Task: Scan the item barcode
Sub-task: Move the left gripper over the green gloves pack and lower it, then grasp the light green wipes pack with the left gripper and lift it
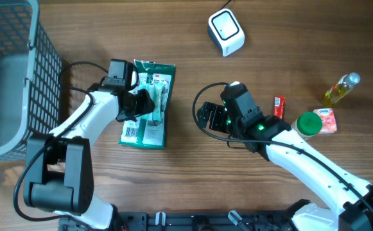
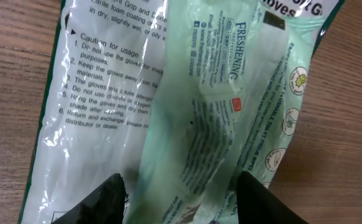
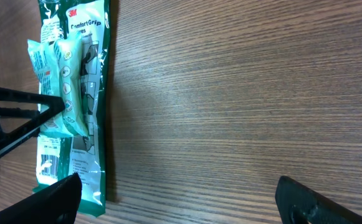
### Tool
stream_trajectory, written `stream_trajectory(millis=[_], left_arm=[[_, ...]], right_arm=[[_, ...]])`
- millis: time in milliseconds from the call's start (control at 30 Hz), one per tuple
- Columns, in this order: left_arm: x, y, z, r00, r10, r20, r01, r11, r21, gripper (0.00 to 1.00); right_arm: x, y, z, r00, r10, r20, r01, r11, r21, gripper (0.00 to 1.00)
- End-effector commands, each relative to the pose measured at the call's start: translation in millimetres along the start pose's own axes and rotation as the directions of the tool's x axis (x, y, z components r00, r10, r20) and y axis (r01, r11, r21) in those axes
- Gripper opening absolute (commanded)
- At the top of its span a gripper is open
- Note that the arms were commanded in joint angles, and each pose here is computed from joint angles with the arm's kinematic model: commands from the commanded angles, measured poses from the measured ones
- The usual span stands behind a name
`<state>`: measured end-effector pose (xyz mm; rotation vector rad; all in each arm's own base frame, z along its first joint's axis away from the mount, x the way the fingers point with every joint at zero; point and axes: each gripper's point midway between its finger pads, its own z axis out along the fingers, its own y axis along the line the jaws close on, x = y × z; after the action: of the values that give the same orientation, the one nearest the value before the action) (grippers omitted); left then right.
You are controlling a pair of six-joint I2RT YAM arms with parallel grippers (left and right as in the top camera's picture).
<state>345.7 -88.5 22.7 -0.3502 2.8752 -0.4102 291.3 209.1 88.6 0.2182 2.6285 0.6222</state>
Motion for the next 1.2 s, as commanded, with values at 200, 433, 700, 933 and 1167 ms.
stream_trajectory(millis=[200, 433, 700, 933, 1167], left_arm=[[14, 5, 9, 0.999, 0.007, -0.041, -0.007, 1.0, -0.005, 0.33], [19, 7, 12, 0.999, 0.004, -0.051, -0.005, 1.0, -0.009, 0.07], [-26, -28, -52, 0.996, 0.034, 0.086, -0.038, 0.998, 0.051, 0.04], [4, -74, -80, 0.997, 0.077, -0.03, -0.067, 0.966, 0.251, 0.04], [61, -120, -44, 0.931, 0.344, -0.124, -0.3, 0.912, 0.281, 0.04]], right_arm=[[4, -7, 5, 1.0, 0.011, -0.005, -0.011, 1.0, 0.027, 1.0], [4, -6, 5, 1.0, 0.012, -0.004, -0.011, 1.0, 0.026, 1.0], [1, -4, 5, 1.0, 0.008, 0.006, -0.009, 1.0, 0.017, 1.0], [10, 14, 0, 0.992, -0.064, -0.108, 0.046, 0.986, -0.157, 0.87], [-6, -32, -21, 0.978, -0.044, -0.204, -0.01, 0.965, -0.26, 0.74]])
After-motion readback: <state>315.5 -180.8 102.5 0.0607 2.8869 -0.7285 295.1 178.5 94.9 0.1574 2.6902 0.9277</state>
